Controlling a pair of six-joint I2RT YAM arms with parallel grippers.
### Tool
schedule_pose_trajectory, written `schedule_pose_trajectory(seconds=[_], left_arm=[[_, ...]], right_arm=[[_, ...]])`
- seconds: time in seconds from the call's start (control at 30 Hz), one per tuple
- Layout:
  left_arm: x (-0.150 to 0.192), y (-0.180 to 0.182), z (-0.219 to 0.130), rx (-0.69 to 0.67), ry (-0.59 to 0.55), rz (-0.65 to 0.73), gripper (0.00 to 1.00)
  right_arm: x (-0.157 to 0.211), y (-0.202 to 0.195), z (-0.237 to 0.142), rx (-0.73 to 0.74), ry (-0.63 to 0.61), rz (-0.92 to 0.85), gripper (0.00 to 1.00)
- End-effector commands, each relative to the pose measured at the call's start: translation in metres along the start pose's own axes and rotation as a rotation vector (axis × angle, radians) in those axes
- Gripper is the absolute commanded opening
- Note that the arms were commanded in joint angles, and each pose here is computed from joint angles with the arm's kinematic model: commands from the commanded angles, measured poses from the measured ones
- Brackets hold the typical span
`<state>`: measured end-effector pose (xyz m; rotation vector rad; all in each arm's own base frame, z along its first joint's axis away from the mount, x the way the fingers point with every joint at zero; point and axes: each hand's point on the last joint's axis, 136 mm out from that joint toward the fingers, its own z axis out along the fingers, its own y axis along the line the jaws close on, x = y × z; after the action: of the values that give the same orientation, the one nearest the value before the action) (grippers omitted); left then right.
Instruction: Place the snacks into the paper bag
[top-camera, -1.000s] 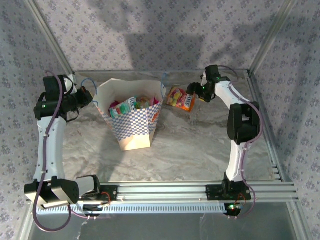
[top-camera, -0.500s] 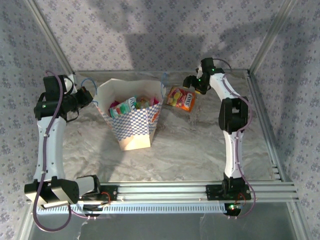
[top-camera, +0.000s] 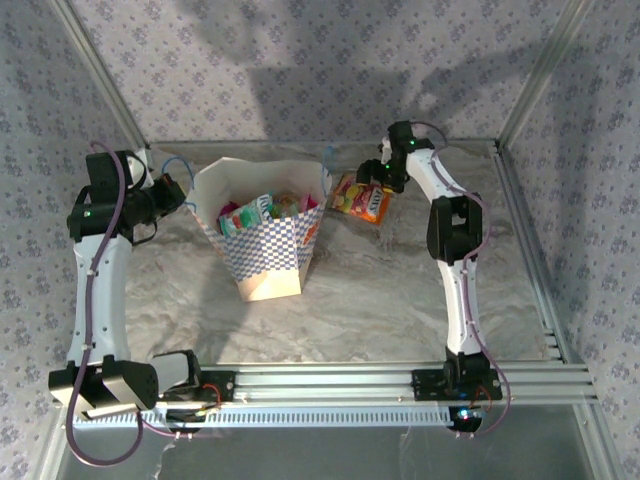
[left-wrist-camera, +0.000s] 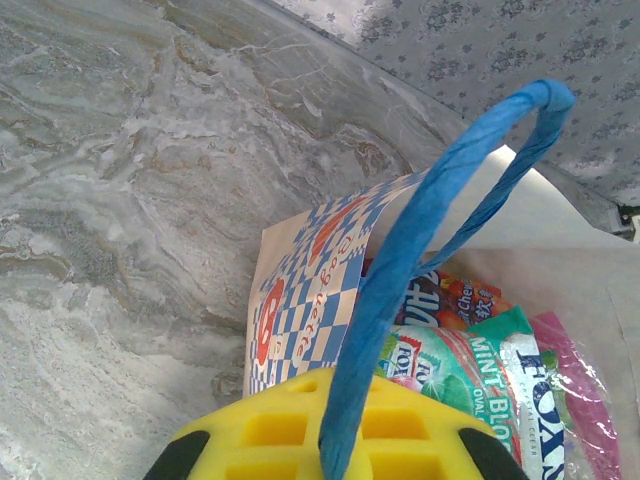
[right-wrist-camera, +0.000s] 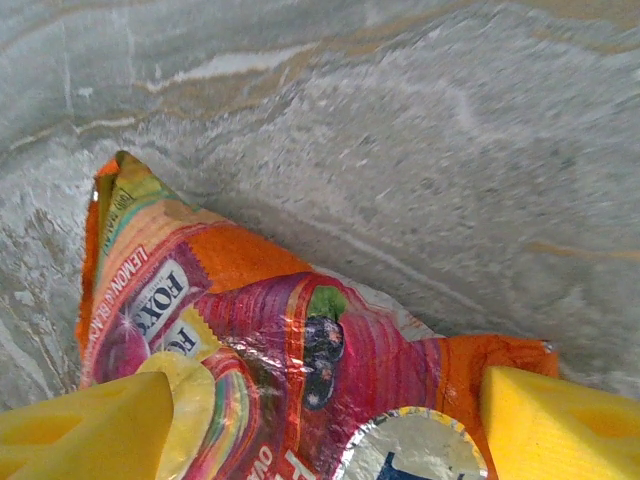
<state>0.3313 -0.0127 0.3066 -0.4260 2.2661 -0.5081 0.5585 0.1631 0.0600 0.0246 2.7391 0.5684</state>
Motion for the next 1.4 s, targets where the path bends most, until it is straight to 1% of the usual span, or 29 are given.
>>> schedule_pose_trajectory(seconds=[0.0,0.13,0.3,0.53,0.7,0.83,0.93,1.03,1.17,1.23,1.37], left_arm=[[0.0,-0.006,-0.011,0.016,-0.014,0.011,0.0],[0.001,-0.007,-0.015,0.017,-0.014,0.014,0.0],[0.002,-0.008,-0.018,0.02,-0.023,0.014,0.0],[0.004,-0.01,-0.018,0.031,-0.021,0.01,0.0],[0.006,-0.009,-0.019,0.03,-0.024,0.015,0.0],[0.008,-0.008,-0.02,0.029,-0.026,0.02,0.0],[0.008,-0.007,-0.02,0.026,-0.026,0.024,0.0],[0.008,-0.008,-0.021,0.032,-0.026,0.028,0.0],[0.01,-0.008,-0.02,0.032,-0.026,0.031,0.0],[0.012,-0.007,-0.02,0.031,-0.022,0.03,0.0],[0.013,-0.006,-0.02,0.028,-0.022,0.033,0.0]], right_arm=[[0.008,-0.001,0.002,0.023,0.04,-0.033,0.82],[0.023,0.003,-0.002,0.013,0.087,-0.062,0.8],[0.054,0.008,-0.008,0.026,0.128,-0.097,0.8],[0.096,-0.002,-0.02,0.122,0.174,-0.139,0.8],[0.125,0.003,-0.034,0.115,0.187,-0.11,0.79],[0.149,0.003,-0.046,0.11,0.161,-0.049,0.79],[0.161,0.001,-0.053,0.116,0.156,-0.021,0.79],[0.16,0.003,-0.065,0.136,0.126,-0.033,0.79],[0.14,0.005,-0.083,0.157,0.048,-0.047,0.79],[0.13,0.005,-0.088,0.161,0.019,-0.044,0.81],[0.121,-0.002,-0.081,0.162,0.017,-0.023,0.83]])
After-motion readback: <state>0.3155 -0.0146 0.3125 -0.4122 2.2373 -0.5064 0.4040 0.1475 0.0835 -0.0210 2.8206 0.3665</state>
